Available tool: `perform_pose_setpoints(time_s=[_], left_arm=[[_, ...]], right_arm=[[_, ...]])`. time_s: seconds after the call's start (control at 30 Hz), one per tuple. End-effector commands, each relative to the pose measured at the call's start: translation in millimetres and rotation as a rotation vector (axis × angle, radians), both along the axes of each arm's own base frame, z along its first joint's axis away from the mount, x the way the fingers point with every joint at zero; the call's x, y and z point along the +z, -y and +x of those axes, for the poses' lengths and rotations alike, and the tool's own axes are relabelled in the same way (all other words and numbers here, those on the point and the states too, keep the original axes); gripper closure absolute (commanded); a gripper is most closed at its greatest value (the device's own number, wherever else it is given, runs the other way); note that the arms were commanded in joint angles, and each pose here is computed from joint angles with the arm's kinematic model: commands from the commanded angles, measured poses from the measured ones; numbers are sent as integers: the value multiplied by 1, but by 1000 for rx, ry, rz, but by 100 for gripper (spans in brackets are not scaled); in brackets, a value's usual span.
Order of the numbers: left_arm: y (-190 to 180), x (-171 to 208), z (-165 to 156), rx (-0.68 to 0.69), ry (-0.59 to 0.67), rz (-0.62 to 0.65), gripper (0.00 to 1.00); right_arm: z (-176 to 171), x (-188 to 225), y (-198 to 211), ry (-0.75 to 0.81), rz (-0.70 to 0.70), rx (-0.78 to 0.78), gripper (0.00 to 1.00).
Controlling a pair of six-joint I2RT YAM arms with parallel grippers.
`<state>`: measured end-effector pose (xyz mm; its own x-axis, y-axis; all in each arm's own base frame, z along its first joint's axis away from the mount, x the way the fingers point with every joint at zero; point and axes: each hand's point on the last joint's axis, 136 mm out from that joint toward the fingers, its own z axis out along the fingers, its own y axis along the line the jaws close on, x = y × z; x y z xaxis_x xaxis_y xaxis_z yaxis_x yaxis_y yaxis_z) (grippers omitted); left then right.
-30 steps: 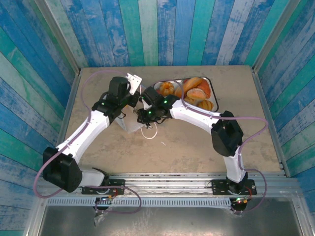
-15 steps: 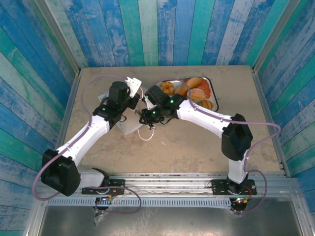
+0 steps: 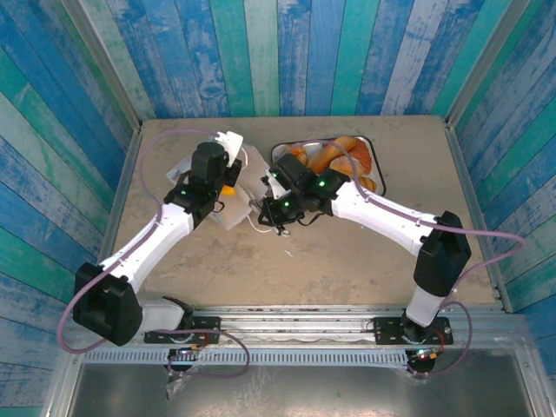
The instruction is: Take the fake bread out of the paper bag
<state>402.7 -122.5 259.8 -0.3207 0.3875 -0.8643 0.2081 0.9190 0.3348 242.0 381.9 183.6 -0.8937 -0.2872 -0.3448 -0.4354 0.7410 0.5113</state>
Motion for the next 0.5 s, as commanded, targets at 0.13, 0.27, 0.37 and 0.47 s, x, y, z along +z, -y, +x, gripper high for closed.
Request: perform_pose_setpoints(time_s=[0.13, 0.27, 0.37, 0.47], left_arm=[[-5, 6, 15, 82, 20, -7, 100], [-8, 5, 22, 113, 8, -3, 100], [-9, 5, 26, 137, 8, -7, 100], [-10, 4, 29, 154, 5, -5, 100]], right_arm=[[-8, 24, 28, 39, 28, -6, 99], [-12, 31, 44, 50, 35, -23, 99], [-13, 35, 59, 51, 39, -45, 99], [-13, 39, 74, 56, 46, -74, 99]])
